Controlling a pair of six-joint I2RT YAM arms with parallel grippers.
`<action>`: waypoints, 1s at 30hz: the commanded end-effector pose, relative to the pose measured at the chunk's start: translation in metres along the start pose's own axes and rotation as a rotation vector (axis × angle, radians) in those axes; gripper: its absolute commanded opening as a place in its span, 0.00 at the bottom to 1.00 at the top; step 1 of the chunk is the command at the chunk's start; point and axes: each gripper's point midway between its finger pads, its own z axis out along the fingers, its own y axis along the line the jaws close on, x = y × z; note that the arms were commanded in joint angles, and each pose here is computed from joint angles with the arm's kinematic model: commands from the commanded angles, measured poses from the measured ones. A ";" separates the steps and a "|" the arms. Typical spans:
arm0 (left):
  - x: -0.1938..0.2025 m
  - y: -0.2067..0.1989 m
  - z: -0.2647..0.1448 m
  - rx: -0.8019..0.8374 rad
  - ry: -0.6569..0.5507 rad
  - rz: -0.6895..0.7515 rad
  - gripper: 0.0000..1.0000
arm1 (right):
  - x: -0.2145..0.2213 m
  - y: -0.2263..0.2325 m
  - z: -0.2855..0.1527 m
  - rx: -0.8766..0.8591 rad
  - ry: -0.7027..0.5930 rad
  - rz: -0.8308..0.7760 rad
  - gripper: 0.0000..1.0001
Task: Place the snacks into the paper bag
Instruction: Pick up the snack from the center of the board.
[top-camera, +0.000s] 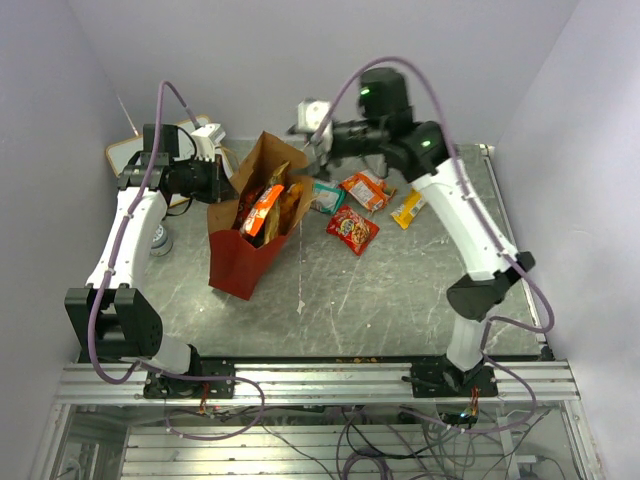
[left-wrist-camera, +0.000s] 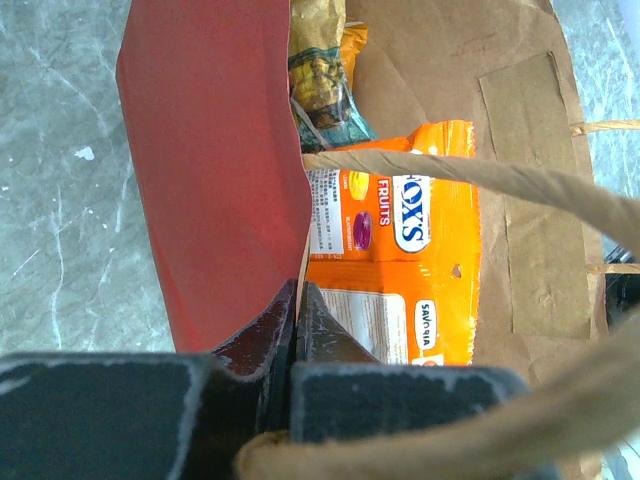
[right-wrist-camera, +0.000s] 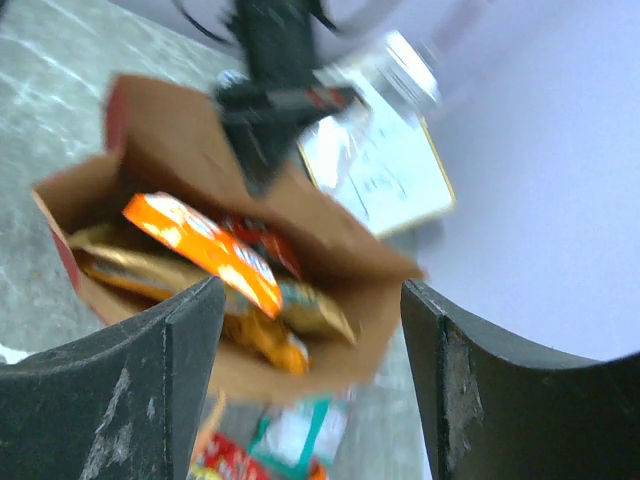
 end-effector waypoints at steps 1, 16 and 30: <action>-0.016 -0.008 -0.008 0.013 -0.073 0.032 0.07 | 0.028 -0.050 -0.075 0.243 0.006 0.296 0.71; -0.015 -0.008 -0.009 0.005 -0.080 0.039 0.07 | 0.322 -0.043 -0.233 0.854 0.336 0.967 0.71; -0.015 -0.009 -0.011 -0.002 -0.093 0.036 0.07 | 0.484 0.002 -0.203 0.835 0.488 1.320 0.64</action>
